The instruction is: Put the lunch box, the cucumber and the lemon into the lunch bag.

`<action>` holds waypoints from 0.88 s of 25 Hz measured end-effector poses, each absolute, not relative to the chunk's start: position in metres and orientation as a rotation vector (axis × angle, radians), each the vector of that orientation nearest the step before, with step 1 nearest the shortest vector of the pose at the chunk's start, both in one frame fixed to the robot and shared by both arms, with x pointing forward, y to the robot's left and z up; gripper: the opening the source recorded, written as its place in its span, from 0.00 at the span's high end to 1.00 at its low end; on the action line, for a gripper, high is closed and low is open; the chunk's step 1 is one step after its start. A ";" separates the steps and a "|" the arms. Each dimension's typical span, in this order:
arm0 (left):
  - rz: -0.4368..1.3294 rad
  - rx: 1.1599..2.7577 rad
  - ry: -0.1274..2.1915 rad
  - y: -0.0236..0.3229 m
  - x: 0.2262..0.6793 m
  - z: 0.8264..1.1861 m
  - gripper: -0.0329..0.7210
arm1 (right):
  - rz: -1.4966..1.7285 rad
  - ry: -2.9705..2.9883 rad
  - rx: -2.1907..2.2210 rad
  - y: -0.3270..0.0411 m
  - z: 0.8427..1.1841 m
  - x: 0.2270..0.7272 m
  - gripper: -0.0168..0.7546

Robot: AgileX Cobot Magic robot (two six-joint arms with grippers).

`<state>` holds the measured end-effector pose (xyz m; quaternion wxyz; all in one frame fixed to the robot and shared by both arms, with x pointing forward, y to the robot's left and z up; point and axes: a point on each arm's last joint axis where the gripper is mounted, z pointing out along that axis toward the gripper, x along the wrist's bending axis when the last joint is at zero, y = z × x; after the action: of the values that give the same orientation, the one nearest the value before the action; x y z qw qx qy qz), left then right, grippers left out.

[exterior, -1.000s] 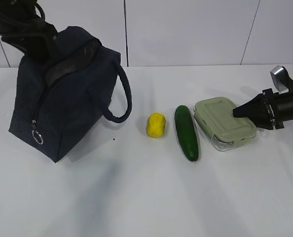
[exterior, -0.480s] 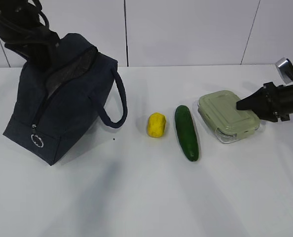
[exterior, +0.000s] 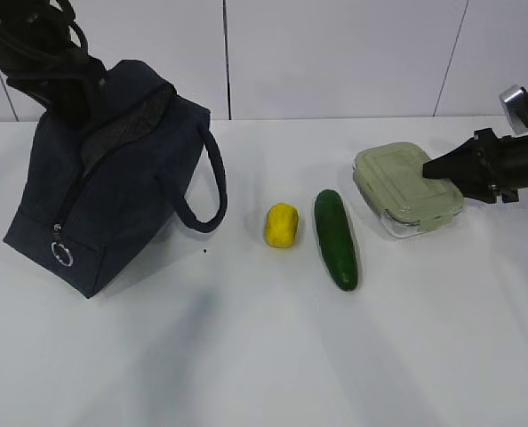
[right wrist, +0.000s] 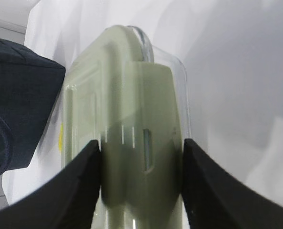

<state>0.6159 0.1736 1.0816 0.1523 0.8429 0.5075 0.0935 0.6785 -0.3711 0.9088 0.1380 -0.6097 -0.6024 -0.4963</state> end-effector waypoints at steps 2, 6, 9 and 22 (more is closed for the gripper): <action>0.268 2.419 1.456 0.174 0.616 1.082 0.95 | -1.441 -1.757 -1.740 -0.362 0.913 0.680 0.48; 0.269 2.419 1.456 0.174 0.616 1.082 0.95 | -1.464 -1.790 -1.685 -0.342 0.927 0.682 0.48; 0.270 2.421 1.456 0.174 0.616 1.082 0.95 | -1.480 -1.819 -1.651 -0.331 0.940 0.684 0.48; 0.262 2.428 1.460 0.174 0.615 1.081 0.95 | -1.553 -1.875 -1.487 -0.274 0.981 0.691 0.48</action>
<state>0.6151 0.1740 1.0813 0.1478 0.8439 0.5076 0.0909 0.6914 -0.2737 0.9812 0.1440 -0.5159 -0.6503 -0.5387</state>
